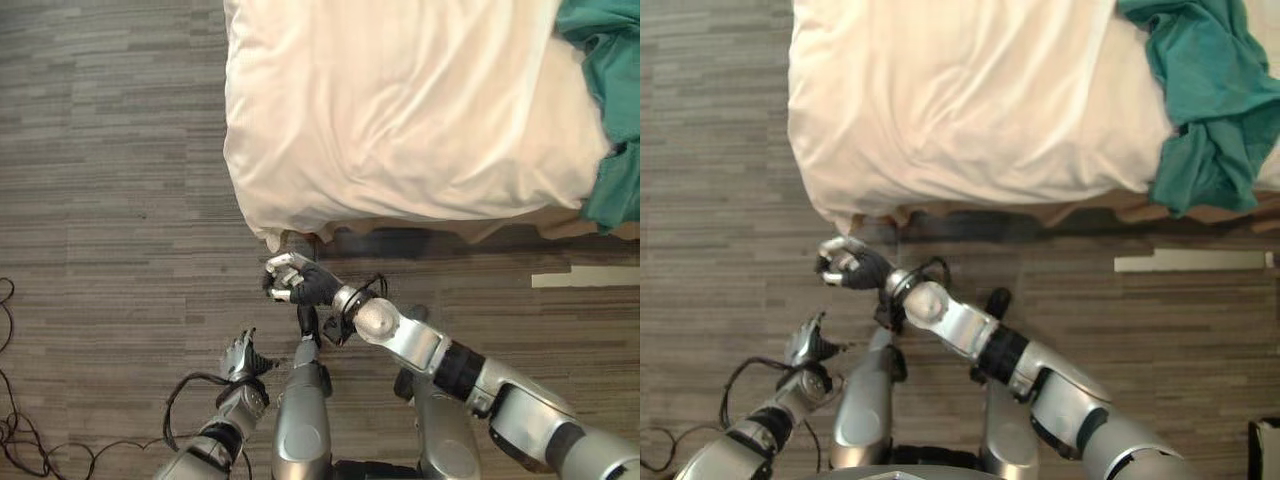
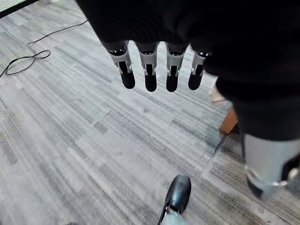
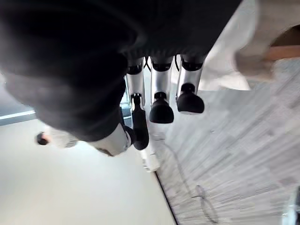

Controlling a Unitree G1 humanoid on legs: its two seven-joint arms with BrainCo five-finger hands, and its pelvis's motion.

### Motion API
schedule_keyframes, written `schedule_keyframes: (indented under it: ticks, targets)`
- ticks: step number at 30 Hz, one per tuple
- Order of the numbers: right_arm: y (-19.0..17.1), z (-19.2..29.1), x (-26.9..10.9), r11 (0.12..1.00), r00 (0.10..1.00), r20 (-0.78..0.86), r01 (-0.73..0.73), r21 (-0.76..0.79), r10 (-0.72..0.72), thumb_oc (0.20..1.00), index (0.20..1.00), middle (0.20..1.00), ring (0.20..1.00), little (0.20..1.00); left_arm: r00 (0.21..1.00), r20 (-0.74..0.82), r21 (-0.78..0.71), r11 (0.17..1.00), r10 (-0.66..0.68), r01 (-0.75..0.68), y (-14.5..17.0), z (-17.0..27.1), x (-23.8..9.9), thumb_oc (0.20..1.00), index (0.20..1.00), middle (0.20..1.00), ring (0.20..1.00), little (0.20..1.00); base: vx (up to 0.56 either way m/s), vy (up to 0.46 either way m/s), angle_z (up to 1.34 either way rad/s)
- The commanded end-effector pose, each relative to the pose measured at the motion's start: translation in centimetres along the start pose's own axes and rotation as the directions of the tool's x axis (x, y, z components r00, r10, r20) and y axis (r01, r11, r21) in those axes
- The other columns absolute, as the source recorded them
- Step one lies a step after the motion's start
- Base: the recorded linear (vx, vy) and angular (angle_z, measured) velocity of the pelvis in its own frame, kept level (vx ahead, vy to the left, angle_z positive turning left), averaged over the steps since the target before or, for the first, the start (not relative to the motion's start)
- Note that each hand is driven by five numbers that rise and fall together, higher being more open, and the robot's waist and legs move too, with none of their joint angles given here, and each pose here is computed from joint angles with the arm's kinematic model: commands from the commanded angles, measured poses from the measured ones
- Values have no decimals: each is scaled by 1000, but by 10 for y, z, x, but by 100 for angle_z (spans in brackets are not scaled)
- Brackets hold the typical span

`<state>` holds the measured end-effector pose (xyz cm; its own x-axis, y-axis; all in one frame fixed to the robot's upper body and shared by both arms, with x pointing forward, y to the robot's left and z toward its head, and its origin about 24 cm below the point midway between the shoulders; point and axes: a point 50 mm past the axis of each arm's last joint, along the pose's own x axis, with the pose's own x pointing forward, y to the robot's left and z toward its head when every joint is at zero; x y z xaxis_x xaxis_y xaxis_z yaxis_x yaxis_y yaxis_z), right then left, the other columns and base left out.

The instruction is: Tidy up the quilt and then pick up the clothes from the bed and put them into the laundry hamper.

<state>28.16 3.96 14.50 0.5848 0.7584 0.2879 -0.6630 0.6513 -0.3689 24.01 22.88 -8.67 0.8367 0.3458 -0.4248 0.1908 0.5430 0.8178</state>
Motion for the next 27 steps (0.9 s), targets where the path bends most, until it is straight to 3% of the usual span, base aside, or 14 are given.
schedule_keyframes:
  ticks: [1,3,6,7,8,12,14,17,18,19,20,25,26,27]
  targets:
    - [-33,73,24,971,923,352,209,-118,-156,200,200,200,200,200,999,7,32,999,40,-40,5,0,3,1000,1000,1000,1000,1000,-46,-25,-27]
    - [-62,97,22,873,851,468,400,-280,-239,200,200,200,200,200,997,47,12,998,60,-60,13,10,7,1000,1000,1000,1000,1000,-60,-16,-11]
    - [-124,112,19,611,754,529,641,-464,-390,200,200,200,200,200,995,86,46,997,51,-55,17,5,5,1000,1000,1000,1000,1000,-75,-16,-12]
    - [-169,120,9,437,692,541,722,-536,-478,200,200,200,200,200,996,85,108,994,26,-35,16,-8,2,1000,1000,1000,1000,1000,-68,-32,-10]
    - [-169,120,9,436,691,542,723,-536,-478,200,200,200,200,200,996,86,108,993,27,-36,16,-8,2,1000,1000,1000,1000,1000,-74,-33,-2]
    - [-239,77,-38,259,539,385,773,-579,-749,200,200,200,200,200,997,75,100,995,-2,-5,13,-13,1,1000,1000,1000,1000,1000,-35,-12,1]
    - [-260,38,-77,234,472,236,737,-634,-849,200,200,200,200,200,998,60,98,995,-12,6,12,-15,0,1000,1000,1000,1000,1000,-22,37,7]
    - [-255,-32,-156,267,389,-6,620,-738,-921,200,200,200,200,200,998,21,97,994,-57,55,4,-22,-3,1000,1000,1000,1000,1000,39,93,5]
    - [-225,-78,-208,338,310,-187,564,-753,-932,200,200,200,200,200,995,12,34,995,-96,96,0,-17,-3,1000,1000,1000,1000,1000,110,126,19]
    - [-207,-97,-232,369,254,-271,559,-743,-929,200,200,200,200,200,992,9,-4,992,-123,124,-6,-14,-5,1000,1000,1000,1000,1000,93,91,26]
    - [-206,-98,-232,370,253,-272,558,-743,-928,200,200,200,200,200,992,9,-2,992,-125,125,-7,-15,-5,1000,1000,1000,1000,1000,78,71,27]
    - [-103,-159,-336,549,-16,-638,494,-674,-770,200,200,200,200,200,983,78,-47,984,-165,169,-11,1,-7,1000,1000,1000,1000,1000,132,100,8]
    - [-83,-165,-347,574,-52,-690,511,-640,-722,319,319,319,319,319,982,102,-79,982,-162,170,-10,7,-7,1000,1000,1000,1000,1000,81,108,-3]
    - [-66,-169,-355,589,-83,-727,527,-612,-681,1000,1000,1000,1000,1000,979,117,-107,978,-166,179,-10,10,-8,1000,1000,1000,1000,1000,45,135,-27]
